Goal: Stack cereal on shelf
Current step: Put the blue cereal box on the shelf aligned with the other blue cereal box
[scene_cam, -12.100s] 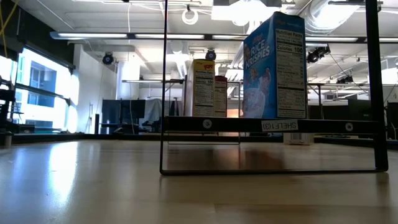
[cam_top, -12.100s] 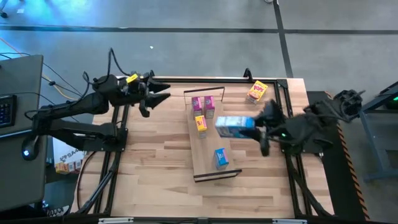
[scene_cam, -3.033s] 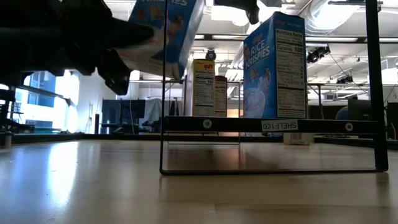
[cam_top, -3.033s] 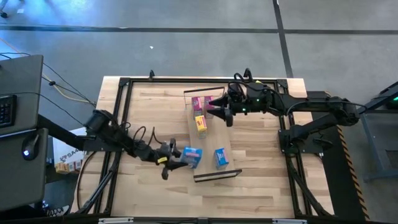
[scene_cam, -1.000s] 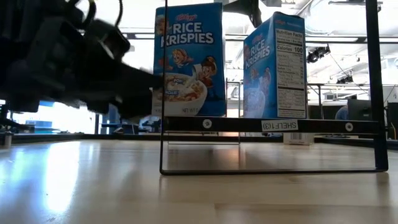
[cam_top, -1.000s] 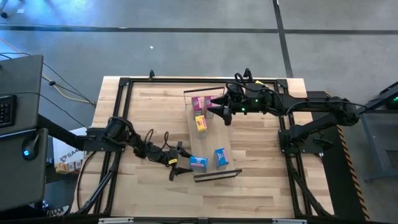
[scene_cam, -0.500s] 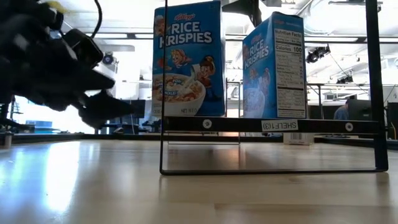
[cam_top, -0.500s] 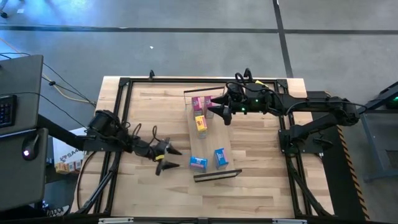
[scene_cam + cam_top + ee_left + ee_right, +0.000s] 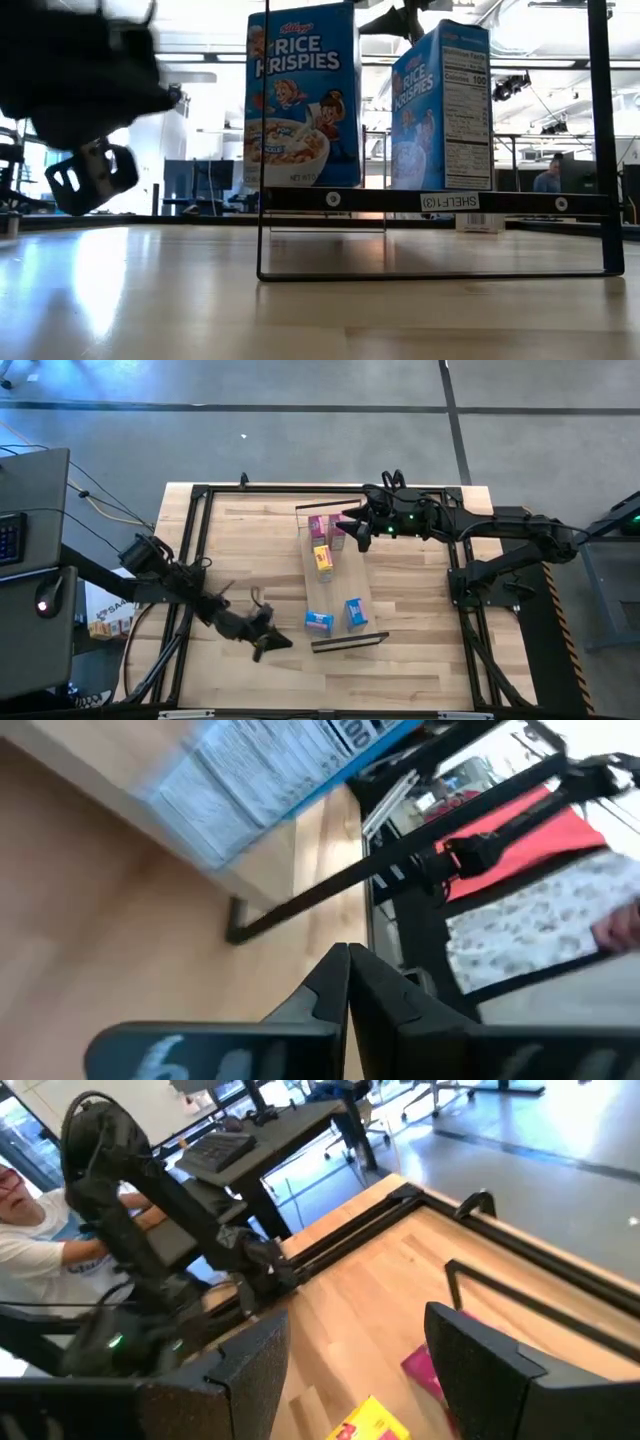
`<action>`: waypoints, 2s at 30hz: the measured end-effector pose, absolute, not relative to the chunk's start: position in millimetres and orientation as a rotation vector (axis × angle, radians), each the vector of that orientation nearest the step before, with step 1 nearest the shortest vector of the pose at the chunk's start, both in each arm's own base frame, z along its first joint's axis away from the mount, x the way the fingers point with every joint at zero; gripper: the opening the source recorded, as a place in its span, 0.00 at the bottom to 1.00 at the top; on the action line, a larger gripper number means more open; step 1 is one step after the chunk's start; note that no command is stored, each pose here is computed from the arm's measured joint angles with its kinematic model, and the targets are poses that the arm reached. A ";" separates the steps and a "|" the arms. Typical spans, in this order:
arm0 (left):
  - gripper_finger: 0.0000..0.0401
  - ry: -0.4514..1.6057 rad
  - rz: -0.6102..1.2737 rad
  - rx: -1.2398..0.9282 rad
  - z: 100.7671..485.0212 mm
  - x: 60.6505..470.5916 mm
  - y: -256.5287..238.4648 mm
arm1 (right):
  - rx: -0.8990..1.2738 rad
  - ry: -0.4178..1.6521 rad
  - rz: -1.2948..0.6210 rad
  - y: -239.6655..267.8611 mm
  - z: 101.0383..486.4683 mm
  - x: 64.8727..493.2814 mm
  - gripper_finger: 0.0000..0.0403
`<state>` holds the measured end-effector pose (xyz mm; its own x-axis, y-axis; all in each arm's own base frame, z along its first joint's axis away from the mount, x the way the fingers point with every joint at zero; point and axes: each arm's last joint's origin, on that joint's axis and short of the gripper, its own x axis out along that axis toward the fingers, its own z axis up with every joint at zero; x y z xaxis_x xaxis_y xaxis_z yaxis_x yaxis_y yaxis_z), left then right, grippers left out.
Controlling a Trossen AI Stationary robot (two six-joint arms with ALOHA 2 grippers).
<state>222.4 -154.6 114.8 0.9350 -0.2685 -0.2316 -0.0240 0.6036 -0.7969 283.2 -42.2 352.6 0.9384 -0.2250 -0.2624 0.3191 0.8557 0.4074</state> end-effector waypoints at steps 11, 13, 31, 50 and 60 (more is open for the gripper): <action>0.00 0.405 0.081 -1.021 128.8 267.3 -155.2 | 0.395 0.244 -0.240 -42.9 351.1 282.6 0.57; 0.00 0.397 0.106 -1.029 128.4 270.9 -150.4 | 0.400 0.262 -0.236 -42.4 349.6 282.2 0.57; 0.00 0.450 0.183 -1.007 121.3 275.6 -132.0 | 0.452 0.310 -0.178 -40.1 346.0 281.4 0.57; 0.00 0.490 0.202 -0.952 118.2 286.5 -103.8 | 0.470 0.330 -0.137 -29.5 345.0 282.3 0.57; 0.00 0.529 0.160 -0.941 117.7 288.9 -97.4 | 0.468 0.330 -0.138 -29.9 345.1 282.3 0.57</action>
<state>288.9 -97.4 117.7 0.8621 -0.0950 -0.4978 -0.3548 0.5882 -0.7267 282.3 -29.9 345.1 0.9379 -0.0551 -0.3425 0.2050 0.8845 0.4191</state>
